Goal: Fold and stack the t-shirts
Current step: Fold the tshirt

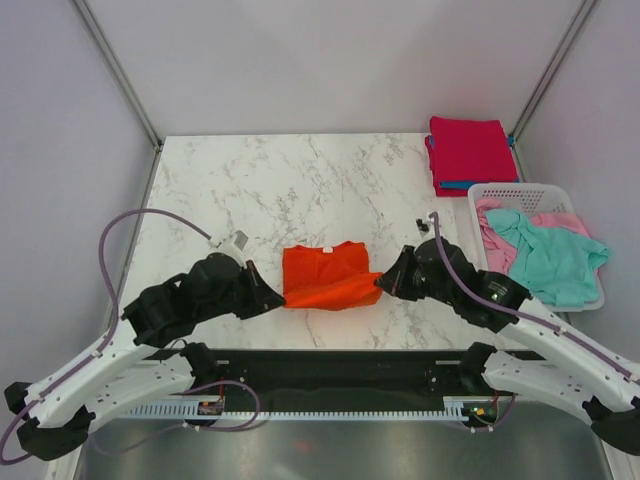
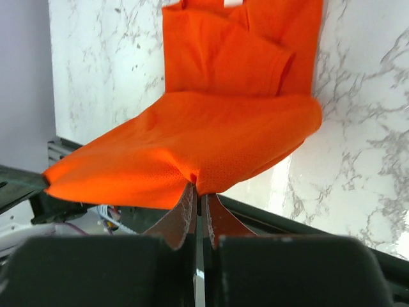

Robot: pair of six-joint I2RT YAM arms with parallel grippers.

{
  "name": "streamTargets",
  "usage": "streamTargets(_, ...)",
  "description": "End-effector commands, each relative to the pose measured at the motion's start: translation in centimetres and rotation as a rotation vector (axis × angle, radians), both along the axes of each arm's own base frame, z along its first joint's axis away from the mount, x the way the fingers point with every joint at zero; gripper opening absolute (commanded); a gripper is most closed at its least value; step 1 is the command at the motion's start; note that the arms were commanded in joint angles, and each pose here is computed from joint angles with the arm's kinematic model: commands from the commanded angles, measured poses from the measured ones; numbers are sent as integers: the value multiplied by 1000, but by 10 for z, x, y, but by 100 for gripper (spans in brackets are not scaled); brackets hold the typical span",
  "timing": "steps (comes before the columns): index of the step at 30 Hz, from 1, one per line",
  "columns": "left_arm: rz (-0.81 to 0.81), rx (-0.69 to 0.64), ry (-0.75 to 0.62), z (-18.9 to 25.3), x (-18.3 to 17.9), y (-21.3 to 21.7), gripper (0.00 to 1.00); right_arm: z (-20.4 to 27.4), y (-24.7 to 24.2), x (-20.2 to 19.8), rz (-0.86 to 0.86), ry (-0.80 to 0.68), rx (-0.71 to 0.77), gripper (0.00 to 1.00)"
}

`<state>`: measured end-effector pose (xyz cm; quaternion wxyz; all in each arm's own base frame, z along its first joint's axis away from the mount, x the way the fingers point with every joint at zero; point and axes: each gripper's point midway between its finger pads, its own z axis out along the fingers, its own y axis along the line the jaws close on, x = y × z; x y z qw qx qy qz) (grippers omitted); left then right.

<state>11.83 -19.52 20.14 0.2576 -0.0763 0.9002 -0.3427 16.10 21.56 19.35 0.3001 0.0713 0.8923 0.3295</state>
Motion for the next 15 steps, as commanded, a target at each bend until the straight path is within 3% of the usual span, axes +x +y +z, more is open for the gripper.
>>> streamTargets(1, 81, 103, -53, 14, 16, 19, 2, 22, -12, 26, -62, -84, -134, 0)
streamTargets(6, 83, 159, -41, 15, 34, 18, 2, 18, -7, 57, -60, -85, -249, 0)
streamTargets(15, 116, 144, -25, 14, 80, 34, 2, 6, 2, 93, -24, -35, -231, 0)
